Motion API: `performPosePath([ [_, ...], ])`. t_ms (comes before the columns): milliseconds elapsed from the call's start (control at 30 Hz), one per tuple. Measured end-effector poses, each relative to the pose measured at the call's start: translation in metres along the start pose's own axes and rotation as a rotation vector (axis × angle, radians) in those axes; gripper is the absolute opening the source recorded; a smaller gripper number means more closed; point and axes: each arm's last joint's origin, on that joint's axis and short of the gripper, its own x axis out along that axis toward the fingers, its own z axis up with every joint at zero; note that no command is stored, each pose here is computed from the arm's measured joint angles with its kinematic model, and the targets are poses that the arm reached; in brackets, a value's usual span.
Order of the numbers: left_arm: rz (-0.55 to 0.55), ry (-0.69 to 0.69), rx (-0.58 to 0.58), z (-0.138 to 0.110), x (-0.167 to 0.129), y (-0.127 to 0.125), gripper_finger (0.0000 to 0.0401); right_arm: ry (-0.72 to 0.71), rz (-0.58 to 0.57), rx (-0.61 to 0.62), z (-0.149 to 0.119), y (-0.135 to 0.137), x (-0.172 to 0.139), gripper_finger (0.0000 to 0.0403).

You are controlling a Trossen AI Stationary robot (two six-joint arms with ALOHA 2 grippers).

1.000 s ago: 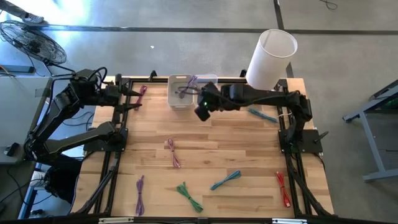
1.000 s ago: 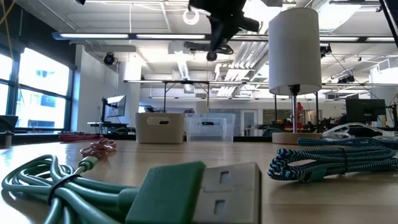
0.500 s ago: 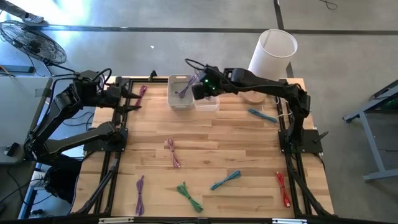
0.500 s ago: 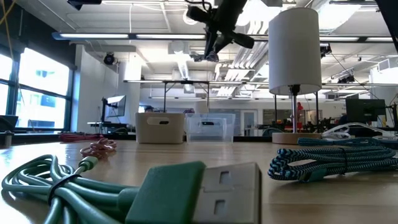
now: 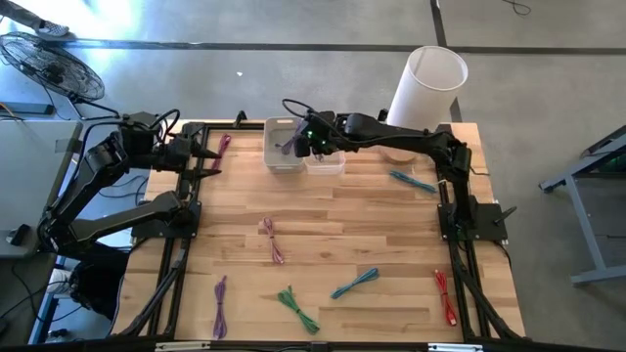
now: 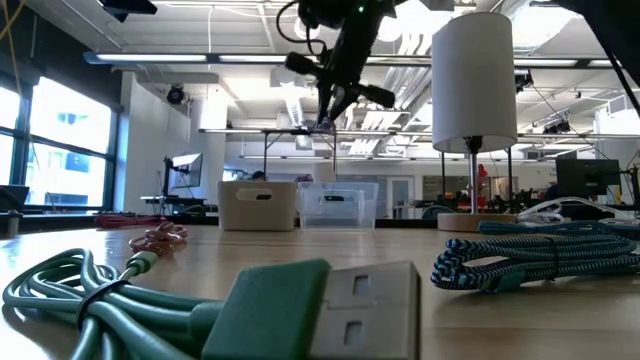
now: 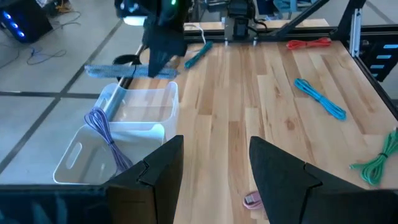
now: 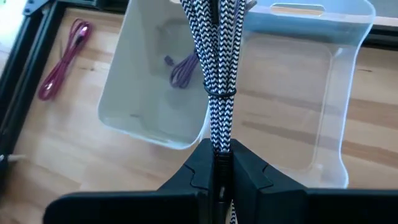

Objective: Pick & Place USB Port
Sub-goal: Put the black and white USB cable into the white transparent bin

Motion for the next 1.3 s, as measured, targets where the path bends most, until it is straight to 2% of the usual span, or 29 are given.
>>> performPosePath([
  [200, 0.0, 0.001, 0.018, 0.0, 0.0, 0.0, 0.0179, -0.012, -0.041, -0.002, 0.001, -0.003, 0.015, 0.0019],
  [533, -0.01, 0.024, 0.028, -0.003, 0.0, -0.001, 0.0179, -0.028, -0.086, 0.039, 0.007, -0.01, 0.018, 0.0019],
  [900, -0.018, 0.044, 0.017, -0.005, 0.0, -0.002, 0.0179, 0.023, -0.121, 0.01, 0.0, -0.012, 0.032, 0.0019],
  [1300, -0.027, 0.061, 0.011, -0.007, 0.0, -0.003, 0.0179, 0.056, -0.162, -0.007, 0.005, -0.02, 0.034, 0.0019],
])
